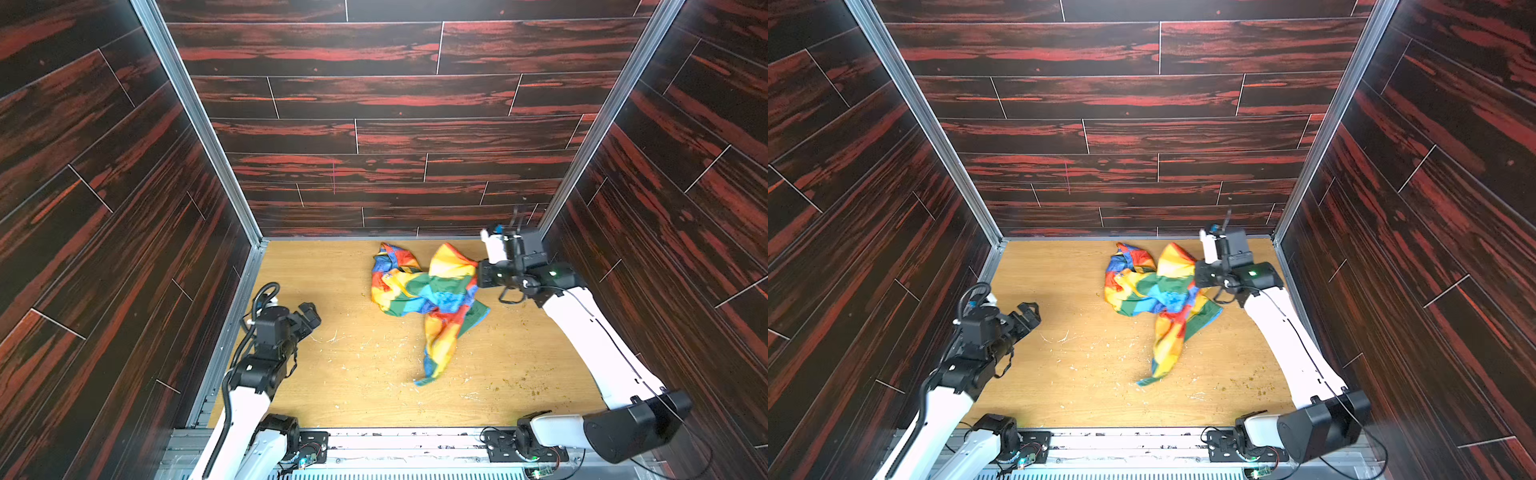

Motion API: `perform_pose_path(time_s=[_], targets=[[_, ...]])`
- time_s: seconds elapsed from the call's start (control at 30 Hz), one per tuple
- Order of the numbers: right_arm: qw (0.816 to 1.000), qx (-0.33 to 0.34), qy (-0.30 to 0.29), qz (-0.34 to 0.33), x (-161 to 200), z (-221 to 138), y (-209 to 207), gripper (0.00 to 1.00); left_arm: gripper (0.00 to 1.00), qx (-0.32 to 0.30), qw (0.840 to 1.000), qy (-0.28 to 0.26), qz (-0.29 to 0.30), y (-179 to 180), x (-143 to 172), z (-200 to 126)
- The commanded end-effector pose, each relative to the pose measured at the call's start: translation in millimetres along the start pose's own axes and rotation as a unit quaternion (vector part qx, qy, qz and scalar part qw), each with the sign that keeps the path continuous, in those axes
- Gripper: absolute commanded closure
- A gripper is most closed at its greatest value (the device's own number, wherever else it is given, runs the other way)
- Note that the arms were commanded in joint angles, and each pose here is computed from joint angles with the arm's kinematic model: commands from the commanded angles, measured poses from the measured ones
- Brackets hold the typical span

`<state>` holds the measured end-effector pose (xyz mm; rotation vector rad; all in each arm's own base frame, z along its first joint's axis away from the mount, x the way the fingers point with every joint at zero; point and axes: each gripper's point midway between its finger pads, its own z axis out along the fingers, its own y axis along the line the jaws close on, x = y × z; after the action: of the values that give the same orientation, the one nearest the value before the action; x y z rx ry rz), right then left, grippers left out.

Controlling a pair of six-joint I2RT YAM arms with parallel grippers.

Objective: Unzip the jacket
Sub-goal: Flatten out the jacket at the center of the board.

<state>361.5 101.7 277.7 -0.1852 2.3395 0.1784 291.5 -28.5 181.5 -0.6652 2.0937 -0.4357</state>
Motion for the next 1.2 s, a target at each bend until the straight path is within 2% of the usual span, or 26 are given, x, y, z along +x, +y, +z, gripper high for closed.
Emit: perform_pose_path(time_s=[0.0,0.07,0.17,0.2,0.4,0.53,0.6,0.73,0.9,0.93,1.0,1.17], targets=[[0.995,0.092,-0.015,0.024,0.2,-9.6,-49.0,1.0,0.0,0.076,0.996,0.042,0.026,-38.0,6.2,15.5],[0.994,0.098,-0.009,0.05,1.3,-2.3,-62.8,1.0,0.0,0.102,0.991,0.06,0.06,-55.1,17.4,27.8],[0.997,0.048,-0.008,0.055,-7.3,3.0,-52.3,1.0,0.0,0.149,0.974,0.089,0.144,-90.3,45.7,43.5],[0.998,0.032,-0.01,0.055,-11.7,1.3,-46.8,1.0,0.0,0.174,0.967,0.105,0.156,-102.6,58.1,50.2],[0.994,-0.077,-0.066,0.035,-41.0,-35.1,-7.1,1.0,0.0,0.302,0.934,0.176,0.078,-156.2,104.2,106.0],[0.987,-0.129,-0.095,0.018,-49.2,-64.8,12.8,1.0,0.0,0.342,0.912,0.218,0.062,-192.1,129.9,140.6],[0.984,-0.145,-0.105,0.011,-49.6,-77.8,19.2,1.0,0.0,0.351,0.907,0.225,0.05,-209.1,138.1,155.6],[0.982,-0.148,-0.118,0.01,-51.6,-96.0,21.2,1.0,0.01,0.349,0.915,0.2,0.017,-225.5,133.7,176.4],[0.978,-0.161,-0.133,0.007,-56.5,-113.8,26.9,1.0,0.07,0.318,0.922,0.215,0.042,-238.8,153.6,191.9],[0.978,-0.16,-0.136,0.005,-57.4,-116.4,26.8,1.0,0.11,0.315,0.924,0.213,0.04,-240.5,155.0,194.5],[0.978,-0.154,-0.142,0.004,-59.5,-120.7,25.3,1.0,0.25,0.315,0.924,0.214,0.026,-243.4,156.8,200.0],[0.979,-0.147,-0.145,0.003,-59.4,-122.1,23.1,1.0,0.73,0.372,0.911,0.176,-0.042,-269.5,136.2,200.8]])
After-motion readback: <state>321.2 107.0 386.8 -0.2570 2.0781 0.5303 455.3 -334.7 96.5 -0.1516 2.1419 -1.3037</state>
